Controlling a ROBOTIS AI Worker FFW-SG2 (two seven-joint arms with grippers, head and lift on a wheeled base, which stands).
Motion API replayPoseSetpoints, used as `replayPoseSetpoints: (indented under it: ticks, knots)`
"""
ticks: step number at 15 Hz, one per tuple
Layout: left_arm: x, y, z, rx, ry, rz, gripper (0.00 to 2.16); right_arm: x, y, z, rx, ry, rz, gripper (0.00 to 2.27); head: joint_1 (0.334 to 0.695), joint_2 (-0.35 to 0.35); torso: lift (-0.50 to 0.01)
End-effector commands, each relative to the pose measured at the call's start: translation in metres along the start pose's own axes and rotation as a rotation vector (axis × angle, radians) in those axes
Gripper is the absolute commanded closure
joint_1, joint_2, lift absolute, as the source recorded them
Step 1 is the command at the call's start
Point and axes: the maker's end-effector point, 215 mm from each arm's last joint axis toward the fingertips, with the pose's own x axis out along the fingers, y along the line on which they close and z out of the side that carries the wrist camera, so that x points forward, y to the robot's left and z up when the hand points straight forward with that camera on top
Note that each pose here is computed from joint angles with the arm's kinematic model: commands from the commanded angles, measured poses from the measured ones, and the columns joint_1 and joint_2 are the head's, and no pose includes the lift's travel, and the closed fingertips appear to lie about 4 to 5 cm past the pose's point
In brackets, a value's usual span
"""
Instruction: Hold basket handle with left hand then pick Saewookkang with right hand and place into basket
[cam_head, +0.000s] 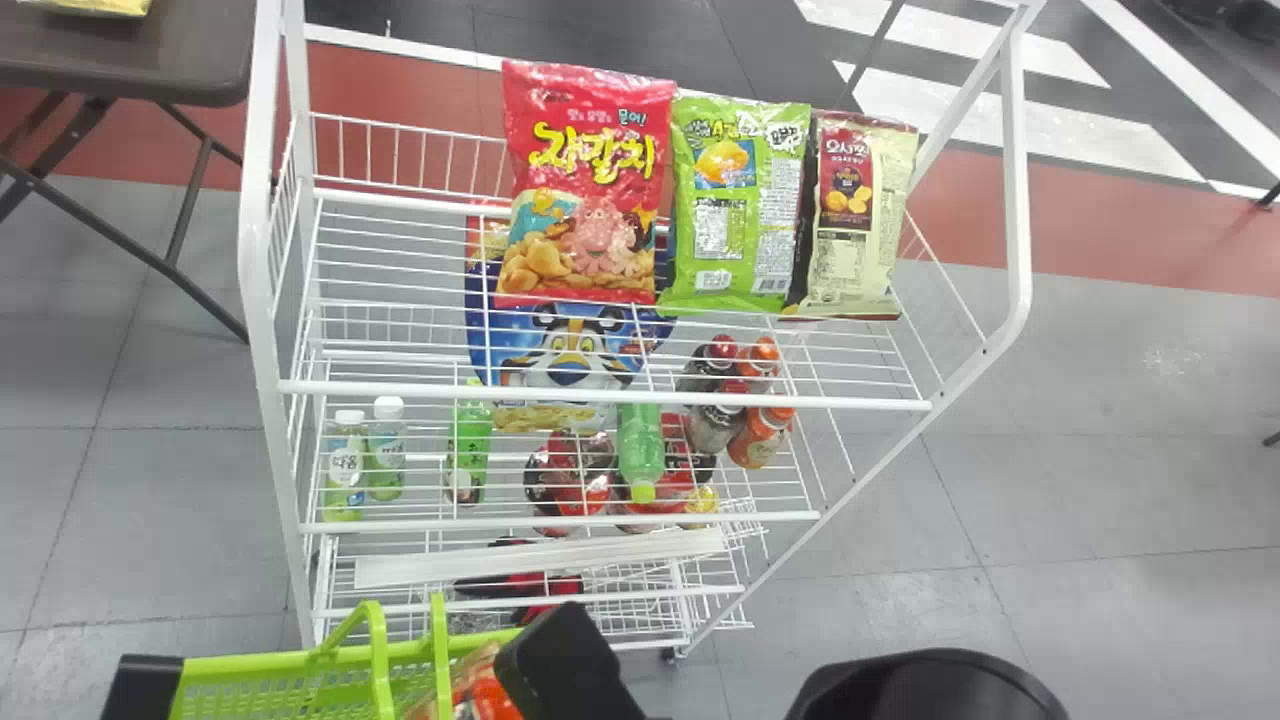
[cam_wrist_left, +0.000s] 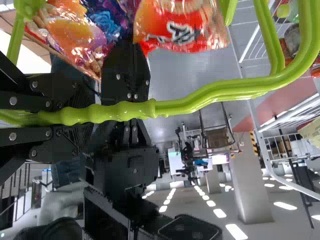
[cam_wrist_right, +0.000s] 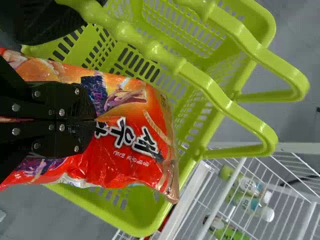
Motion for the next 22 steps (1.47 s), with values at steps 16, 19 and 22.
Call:
replayPoseSetpoints:
  ticks: [16, 19, 22]
  knots:
    - [-0.002, 0.005, 0.006, 0.002, -0.014, 0.002, 1.99, -0.101, -0.13, 0.174, 0.086, -0.784, -0.286, 0.1, 0.695, -0.293, -0.02]
    - [-0.003, 0.004, 0.009, 0.001, -0.026, -0.015, 1.99, -0.16, -0.157, 0.18, 0.138, -1.054, -0.416, 0.1, 0.695, -0.32, -0.02]
    - [-0.005, 0.003, 0.007, -0.001, -0.044, -0.026, 1.99, -0.191, -0.163, 0.162, 0.157, -1.215, -0.482, 0.11, 0.695, -0.35, -0.02]
